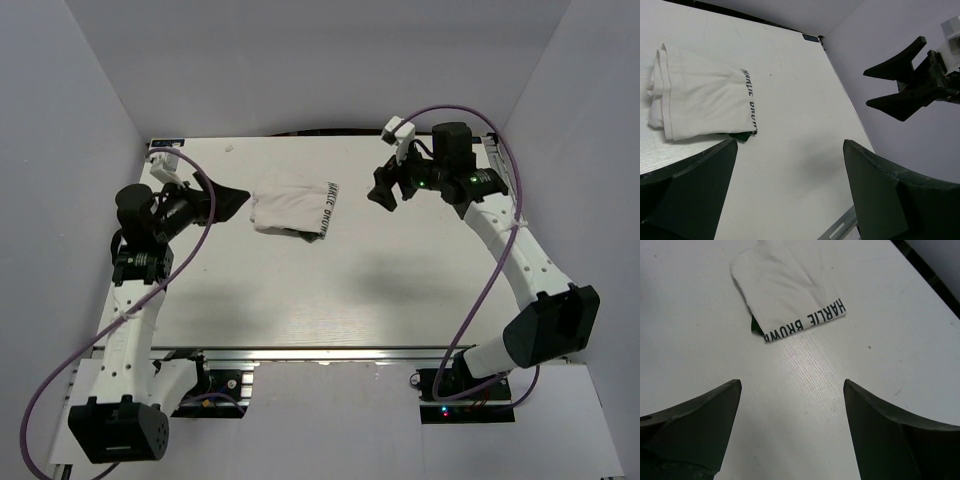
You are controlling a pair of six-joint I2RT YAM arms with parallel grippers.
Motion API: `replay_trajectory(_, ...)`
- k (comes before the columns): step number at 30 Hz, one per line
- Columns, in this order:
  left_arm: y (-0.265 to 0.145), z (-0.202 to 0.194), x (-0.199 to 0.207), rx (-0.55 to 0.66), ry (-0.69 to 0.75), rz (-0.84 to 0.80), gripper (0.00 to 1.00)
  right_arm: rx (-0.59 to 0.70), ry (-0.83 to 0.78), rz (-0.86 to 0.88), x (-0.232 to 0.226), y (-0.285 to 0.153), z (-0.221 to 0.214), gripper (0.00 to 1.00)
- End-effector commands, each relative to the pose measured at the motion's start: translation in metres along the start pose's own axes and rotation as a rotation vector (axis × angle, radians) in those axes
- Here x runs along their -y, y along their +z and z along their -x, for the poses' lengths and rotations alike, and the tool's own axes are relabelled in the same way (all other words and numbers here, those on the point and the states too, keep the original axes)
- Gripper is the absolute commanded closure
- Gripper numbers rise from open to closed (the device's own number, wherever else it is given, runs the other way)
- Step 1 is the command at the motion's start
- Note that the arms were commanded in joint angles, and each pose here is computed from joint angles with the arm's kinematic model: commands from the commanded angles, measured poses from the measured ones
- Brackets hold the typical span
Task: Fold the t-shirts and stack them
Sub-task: Fold the tshirt
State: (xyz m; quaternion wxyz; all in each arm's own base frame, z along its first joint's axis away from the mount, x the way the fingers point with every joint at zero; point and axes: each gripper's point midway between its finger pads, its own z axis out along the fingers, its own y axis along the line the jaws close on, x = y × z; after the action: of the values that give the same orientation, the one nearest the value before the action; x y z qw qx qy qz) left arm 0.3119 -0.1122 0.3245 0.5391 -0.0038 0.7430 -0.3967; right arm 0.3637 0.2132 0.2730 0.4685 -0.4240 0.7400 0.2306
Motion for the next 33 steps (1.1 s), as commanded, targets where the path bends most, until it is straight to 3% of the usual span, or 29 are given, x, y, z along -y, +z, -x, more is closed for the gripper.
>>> replay_trajectory(1,-0.010,-0.004,-0.001,0.017,-0.008,0.030,0.02,0.006,0.017,-0.088,0.008,-0.020,0.003,0.11)
replay_trajectory(18,-0.027,-0.006,0.026,0.018,-0.002,-0.035,0.02,0.014,0.173,-0.244,0.012,-0.045,-0.006,0.10)
replay_trajectory(33,-0.028,-0.008,0.024,0.015,0.001,-0.027,0.02,0.019,0.212,-0.246,0.011,-0.042,-0.009,0.11)
